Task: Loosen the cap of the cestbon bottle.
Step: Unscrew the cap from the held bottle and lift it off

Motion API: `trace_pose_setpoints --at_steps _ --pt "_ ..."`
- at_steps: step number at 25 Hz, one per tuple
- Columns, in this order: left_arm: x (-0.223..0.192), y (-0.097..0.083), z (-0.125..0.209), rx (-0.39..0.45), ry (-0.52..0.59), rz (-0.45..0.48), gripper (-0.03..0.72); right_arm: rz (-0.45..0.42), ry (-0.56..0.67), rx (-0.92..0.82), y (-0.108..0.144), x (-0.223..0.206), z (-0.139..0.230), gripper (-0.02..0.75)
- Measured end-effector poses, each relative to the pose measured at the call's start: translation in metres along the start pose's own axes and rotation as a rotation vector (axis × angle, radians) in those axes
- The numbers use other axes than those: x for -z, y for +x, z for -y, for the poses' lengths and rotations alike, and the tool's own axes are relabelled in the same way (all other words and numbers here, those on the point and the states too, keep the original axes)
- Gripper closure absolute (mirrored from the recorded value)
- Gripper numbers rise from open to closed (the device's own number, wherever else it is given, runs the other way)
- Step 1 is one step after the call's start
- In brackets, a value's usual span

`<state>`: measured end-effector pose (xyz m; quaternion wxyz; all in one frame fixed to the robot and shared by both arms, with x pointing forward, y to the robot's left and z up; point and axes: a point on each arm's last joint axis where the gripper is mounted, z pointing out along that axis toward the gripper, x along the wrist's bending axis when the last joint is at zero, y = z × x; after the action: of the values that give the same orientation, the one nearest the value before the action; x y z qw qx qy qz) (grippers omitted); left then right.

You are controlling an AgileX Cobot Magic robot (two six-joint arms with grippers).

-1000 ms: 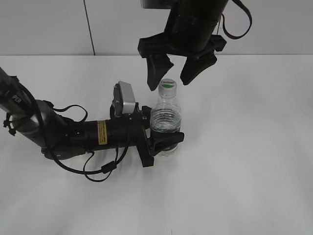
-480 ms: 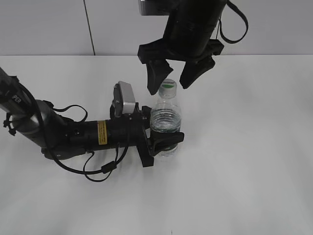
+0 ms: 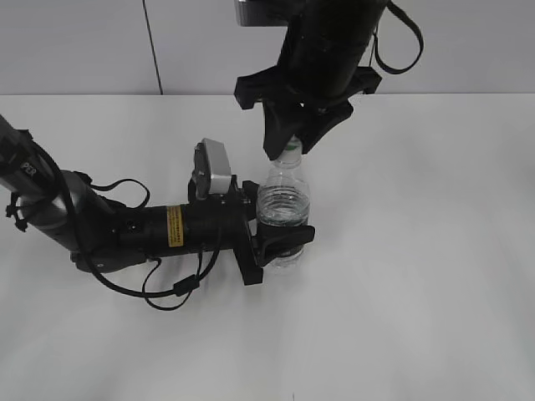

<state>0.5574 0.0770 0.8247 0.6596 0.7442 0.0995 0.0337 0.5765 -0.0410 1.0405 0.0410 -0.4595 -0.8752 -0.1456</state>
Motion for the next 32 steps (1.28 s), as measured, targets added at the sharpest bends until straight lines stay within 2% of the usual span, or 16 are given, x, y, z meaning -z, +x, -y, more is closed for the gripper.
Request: trace_pose_setpoints --at_steps 8,13,20,27,32 --pt "0.0000 0.0001 0.0000 0.000 0.001 -0.001 0.280 -0.001 0.000 0.040 0.0001 0.0000 0.0000 0.445" --pt "0.0000 0.0001 0.0000 0.000 0.001 -0.001 0.280 -0.003 -0.001 0.166 0.0003 0.0000 0.0000 0.445" --pt "0.0000 0.0000 0.0001 -0.001 0.001 0.000 0.280 -0.004 -0.002 0.451 0.0004 0.0000 -0.0001 0.445" --pt "0.0002 0.0000 0.0002 -0.005 0.002 0.001 0.280 -0.012 -0.006 0.866 0.0012 0.0000 -0.0001 0.445" --pt "0.0002 0.0000 0.0002 -0.005 0.002 0.001 0.280 -0.013 -0.010 1.056 0.0010 0.0005 -0.0001 0.445"
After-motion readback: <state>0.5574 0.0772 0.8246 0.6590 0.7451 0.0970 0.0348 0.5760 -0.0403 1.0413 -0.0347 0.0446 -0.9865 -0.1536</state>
